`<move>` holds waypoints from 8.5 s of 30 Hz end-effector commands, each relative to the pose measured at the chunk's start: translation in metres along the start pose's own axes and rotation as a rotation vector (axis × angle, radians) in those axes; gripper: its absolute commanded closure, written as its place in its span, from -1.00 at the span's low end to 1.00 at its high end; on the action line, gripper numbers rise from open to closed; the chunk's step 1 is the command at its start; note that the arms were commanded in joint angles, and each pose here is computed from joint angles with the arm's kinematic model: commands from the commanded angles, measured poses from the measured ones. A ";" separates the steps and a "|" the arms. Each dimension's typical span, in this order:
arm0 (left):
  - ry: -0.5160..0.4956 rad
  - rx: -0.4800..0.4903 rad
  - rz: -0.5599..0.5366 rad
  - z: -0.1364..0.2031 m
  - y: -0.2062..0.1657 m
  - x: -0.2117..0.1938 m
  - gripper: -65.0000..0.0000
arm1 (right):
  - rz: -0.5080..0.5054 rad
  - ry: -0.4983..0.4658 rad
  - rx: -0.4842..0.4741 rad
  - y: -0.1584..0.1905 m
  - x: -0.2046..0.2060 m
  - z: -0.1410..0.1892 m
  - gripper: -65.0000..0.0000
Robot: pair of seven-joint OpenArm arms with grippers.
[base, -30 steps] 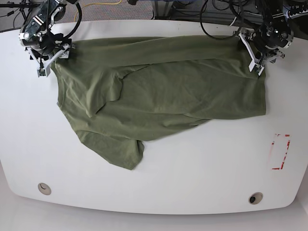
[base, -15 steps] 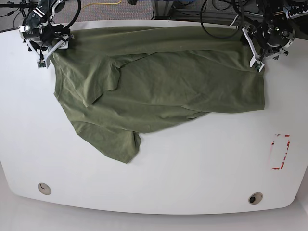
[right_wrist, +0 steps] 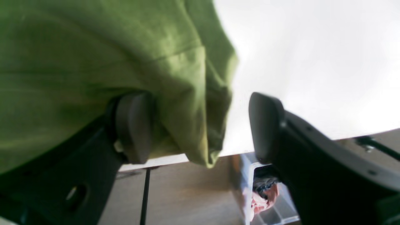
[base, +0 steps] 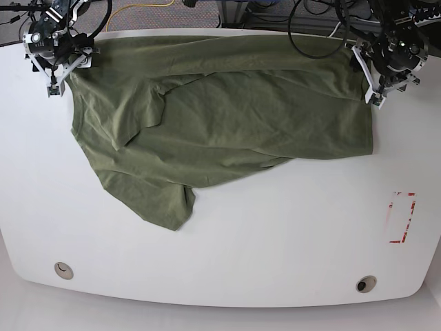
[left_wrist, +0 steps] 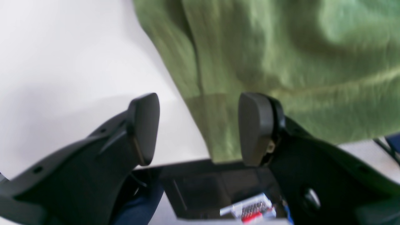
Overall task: Fold the T-shirt properly
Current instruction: 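Open both grippers and move them to the shirt's opposite long edge, then lower the right gripper onto the shirt edge near the sleeve and grasp, then lower the left gripper onto the shirt edge and close on it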
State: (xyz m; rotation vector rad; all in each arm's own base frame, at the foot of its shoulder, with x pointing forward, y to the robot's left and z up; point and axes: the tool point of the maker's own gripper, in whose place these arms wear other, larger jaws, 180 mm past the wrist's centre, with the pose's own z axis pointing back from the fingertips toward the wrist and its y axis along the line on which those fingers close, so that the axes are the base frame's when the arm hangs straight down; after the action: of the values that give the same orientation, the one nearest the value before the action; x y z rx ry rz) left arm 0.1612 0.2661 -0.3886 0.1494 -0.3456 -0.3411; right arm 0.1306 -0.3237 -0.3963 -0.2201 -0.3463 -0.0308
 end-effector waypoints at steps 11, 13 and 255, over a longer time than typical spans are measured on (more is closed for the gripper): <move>-0.119 0.178 0.095 0.028 0.069 0.054 -0.14 | 0.062 -0.158 -0.014 0.009 0.069 0.018 -0.37; -0.154 0.204 0.109 0.033 0.081 0.067 -0.14 | 0.054 -0.193 -0.014 0.009 0.084 0.020 -0.37; -0.297 -0.206 0.303 -0.079 0.081 0.189 0.90 | -0.060 -0.467 0.488 0.096 0.282 -0.086 0.97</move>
State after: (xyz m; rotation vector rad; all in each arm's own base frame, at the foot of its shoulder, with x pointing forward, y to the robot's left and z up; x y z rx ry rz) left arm 0.3646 0.2760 -0.4105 -0.1843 -0.5511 -0.0757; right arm 0.4151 -0.2368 -0.4208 0.2909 -0.7490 0.0408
